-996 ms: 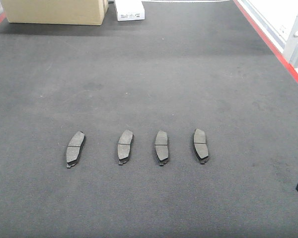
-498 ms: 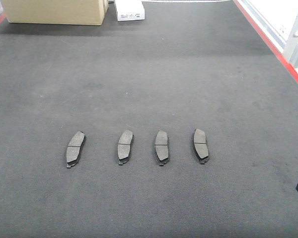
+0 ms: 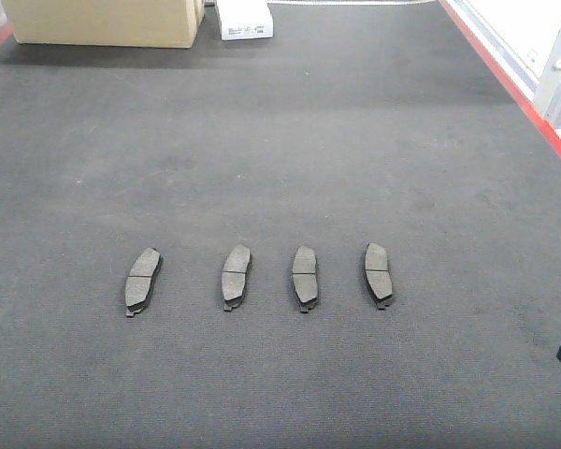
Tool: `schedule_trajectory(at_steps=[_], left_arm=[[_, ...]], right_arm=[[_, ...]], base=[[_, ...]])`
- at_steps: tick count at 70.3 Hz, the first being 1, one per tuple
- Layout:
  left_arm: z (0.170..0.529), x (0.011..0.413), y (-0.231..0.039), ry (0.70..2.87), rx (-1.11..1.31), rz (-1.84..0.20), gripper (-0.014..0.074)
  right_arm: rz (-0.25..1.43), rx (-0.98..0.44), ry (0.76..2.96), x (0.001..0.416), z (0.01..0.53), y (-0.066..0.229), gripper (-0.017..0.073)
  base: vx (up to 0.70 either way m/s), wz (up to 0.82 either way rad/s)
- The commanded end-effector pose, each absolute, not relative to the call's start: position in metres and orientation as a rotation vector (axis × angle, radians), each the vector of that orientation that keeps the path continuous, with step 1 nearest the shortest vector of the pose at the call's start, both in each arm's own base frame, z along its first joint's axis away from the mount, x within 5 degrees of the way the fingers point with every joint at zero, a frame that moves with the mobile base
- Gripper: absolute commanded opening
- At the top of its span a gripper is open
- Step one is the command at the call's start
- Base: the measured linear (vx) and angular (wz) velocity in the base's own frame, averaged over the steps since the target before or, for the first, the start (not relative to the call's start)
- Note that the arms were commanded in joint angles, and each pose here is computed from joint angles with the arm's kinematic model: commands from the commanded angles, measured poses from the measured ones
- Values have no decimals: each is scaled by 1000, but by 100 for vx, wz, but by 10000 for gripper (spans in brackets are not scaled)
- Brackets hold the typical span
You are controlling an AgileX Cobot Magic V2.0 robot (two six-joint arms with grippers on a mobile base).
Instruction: Move and align brake pads A on conveyor
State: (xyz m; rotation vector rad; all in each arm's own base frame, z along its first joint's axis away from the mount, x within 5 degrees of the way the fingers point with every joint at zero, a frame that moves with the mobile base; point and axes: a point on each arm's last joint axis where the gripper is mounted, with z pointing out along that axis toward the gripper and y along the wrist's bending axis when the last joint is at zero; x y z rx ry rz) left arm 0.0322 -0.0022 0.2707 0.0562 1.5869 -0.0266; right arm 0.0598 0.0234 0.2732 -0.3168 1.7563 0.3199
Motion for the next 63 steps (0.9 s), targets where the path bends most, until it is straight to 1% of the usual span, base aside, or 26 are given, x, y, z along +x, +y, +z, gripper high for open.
schedule_trajectory(at_steps=[1, 11, 24, 27, 36, 63], left_arm=[[274, 32, 0, 1498, 9, 28, -6], [250, 42, 1, 1525, -7, 47, -6], [205, 55, 2, 1515, -26, 32, -6], [204, 54, 2, 1558, -23, 34, -6], [201, 55, 2, 1580, -22, 34, -6], [201, 55, 2, 1583, -22, 33, -6]], right_arm=[[323, -323, 1666, 61, 288, 24, -6], [323, -323, 1667, 61, 288, 24, -6], [322, -323, 1668, 61, 287, 24, -6], [322, -323, 1669, 61, 287, 24, -6], [322, -323, 1669, 61, 287, 24, -6], [322, -323, 1669, 61, 287, 24, -6]], base=[[0, 0], [0, 0], [0, 0], [0, 0], [0, 0], [0, 0]])
